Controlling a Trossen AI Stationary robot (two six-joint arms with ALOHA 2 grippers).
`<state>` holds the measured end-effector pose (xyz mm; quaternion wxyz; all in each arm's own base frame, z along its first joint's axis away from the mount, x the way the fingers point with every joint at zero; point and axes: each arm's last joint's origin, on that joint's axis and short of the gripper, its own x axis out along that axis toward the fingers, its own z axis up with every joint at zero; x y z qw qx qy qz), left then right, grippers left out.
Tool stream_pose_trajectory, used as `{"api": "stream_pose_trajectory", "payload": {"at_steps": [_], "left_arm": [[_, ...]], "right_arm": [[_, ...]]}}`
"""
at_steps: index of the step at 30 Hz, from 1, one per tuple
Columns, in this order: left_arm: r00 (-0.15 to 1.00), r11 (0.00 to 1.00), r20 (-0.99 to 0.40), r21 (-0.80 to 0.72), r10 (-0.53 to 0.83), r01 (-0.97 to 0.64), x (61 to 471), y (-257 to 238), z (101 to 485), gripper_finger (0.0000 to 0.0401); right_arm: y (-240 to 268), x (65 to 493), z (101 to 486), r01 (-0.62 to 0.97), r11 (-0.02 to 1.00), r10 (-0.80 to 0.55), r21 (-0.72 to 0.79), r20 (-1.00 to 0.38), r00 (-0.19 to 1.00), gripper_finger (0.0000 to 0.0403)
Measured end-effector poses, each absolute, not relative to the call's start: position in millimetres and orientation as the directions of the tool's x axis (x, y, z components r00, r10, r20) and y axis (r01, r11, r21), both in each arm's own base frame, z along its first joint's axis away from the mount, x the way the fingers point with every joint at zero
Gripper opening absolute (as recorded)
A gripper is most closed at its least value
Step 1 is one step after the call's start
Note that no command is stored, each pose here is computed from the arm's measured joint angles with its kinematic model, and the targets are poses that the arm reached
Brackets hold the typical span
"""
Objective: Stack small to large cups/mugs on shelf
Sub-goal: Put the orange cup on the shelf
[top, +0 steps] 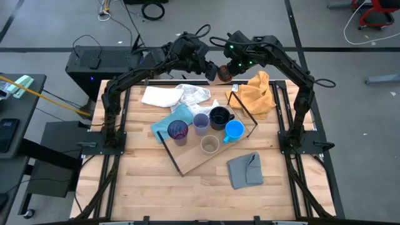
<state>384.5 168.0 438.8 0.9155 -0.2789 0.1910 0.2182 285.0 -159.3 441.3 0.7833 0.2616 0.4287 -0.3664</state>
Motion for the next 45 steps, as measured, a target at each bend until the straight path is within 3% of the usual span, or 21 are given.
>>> {"api": "stream_pose_trajectory", "payload": {"at_steps": [12,21,37,41,45], "left_arm": [[0.849,0.747,-0.482,-0.477,0.219,-0.463,381.2,172.7,437.4,0.0134],[0.788,0.755,-0.586,-0.427,0.188,-0.497,382.5,172.8,420.8,0.0141],[0.752,0.787,-0.634,-0.364,0.183,-0.498,379.0,171.0,416.6,0.0101],[0.754,0.795,-0.631,-0.355,0.185,-0.492,379.1,171.1,416.9,0.0084],[0.762,0.816,-0.618,-0.330,0.192,-0.474,379.8,171.7,418.3,0.0040]], "right_arm": [[-151.1,290.2,441.5,0.762,0.643,-0.339,0.084,-0.861,0.380,0.0000],[-145.1,311.6,426.1,0.725,0.687,-0.305,0.058,-0.882,0.359,0.0000],[-138.3,321.7,421.8,0.705,0.709,-0.349,-0.008,-0.873,0.341,0.0000],[-138.3,321.7,421.8,0.706,0.708,-0.350,-0.008,-0.873,0.341,0.0000],[-138.6,321.8,421.9,0.707,0.707,-0.354,-0.010,-0.871,0.341,0.0000]]}}
